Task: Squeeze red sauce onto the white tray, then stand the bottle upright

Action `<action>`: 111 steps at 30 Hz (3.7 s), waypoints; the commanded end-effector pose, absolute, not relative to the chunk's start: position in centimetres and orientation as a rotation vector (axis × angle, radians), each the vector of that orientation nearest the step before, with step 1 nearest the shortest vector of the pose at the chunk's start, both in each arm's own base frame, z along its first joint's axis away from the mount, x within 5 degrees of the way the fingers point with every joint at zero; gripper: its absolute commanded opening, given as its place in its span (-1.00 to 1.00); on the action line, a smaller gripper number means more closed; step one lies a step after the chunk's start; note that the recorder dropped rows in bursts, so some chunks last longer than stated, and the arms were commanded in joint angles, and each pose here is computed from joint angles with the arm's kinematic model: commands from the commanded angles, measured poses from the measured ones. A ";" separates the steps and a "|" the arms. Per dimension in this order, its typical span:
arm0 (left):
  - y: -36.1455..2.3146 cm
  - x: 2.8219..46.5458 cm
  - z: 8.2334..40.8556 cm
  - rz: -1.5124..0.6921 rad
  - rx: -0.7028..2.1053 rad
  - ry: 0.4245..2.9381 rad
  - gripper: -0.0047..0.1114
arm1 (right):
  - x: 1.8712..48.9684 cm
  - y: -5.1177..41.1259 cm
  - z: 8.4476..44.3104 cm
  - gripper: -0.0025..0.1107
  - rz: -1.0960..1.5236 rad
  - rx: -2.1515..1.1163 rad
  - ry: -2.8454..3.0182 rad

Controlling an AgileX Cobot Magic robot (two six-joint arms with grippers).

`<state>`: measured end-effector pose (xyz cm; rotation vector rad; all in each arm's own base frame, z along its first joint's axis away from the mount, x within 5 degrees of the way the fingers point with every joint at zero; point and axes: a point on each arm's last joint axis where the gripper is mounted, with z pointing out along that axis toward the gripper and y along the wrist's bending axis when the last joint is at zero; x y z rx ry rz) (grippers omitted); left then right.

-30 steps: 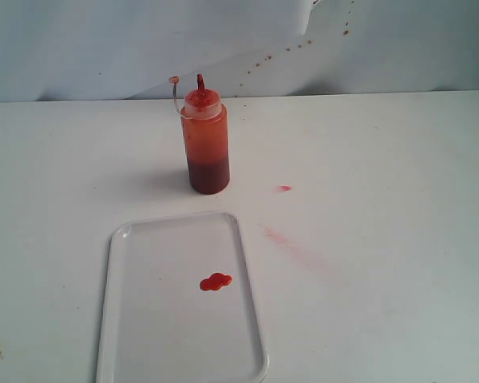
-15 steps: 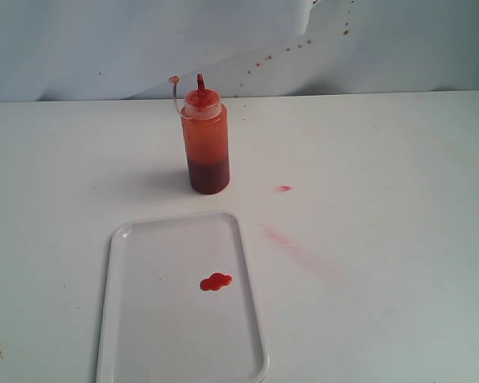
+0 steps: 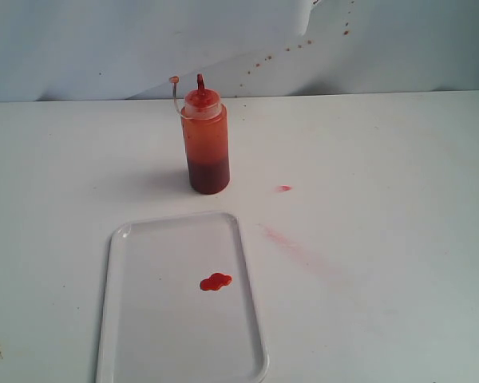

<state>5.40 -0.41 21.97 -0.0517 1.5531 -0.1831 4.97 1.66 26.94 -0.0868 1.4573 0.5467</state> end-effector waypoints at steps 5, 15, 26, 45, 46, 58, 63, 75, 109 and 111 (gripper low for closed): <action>-0.5 5.6 20.3 -0.170 -0.027 1.597 -0.92 | 5.0 1.6 26.7 -0.96 0.539 -0.088 1.461; -0.5 5.6 19.6 -0.092 0.058 1.668 -0.92 | 5.0 1.6 26.7 -0.96 0.539 -0.088 1.461; -0.5 5.4 18.7 -0.032 0.129 1.766 -0.92 | 5.0 1.6 26.7 -0.96 0.539 -0.088 1.461; -0.6 5.5 18.8 -0.050 0.114 1.757 -0.92 | 5.0 1.6 26.7 -0.96 0.539 -0.088 1.461; -0.6 5.5 18.8 -0.050 0.114 1.757 -0.92 | 5.0 1.6 26.7 -0.96 0.539 -0.088 1.461; -0.6 5.5 18.8 -0.049 0.116 1.757 -0.92 | 5.0 1.6 26.7 -0.96 0.539 -0.088 1.461; -0.6 5.5 18.8 -0.049 0.116 1.757 -0.92 | 5.0 1.6 26.7 -0.96 0.539 -0.088 1.461; -0.6 5.5 18.8 -0.049 0.116 1.757 -0.92 | 4.1 1.2 27.1 -0.96 0.558 -0.080 1.391; -0.5 5.5 18.8 -0.036 0.124 1.756 -0.92 | 4.2 -0.6 26.9 -0.96 0.287 0.283 1.366; -0.5 5.5 18.8 -0.036 0.124 1.756 -0.92 | 4.2 -0.6 26.9 -0.96 0.287 0.283 1.366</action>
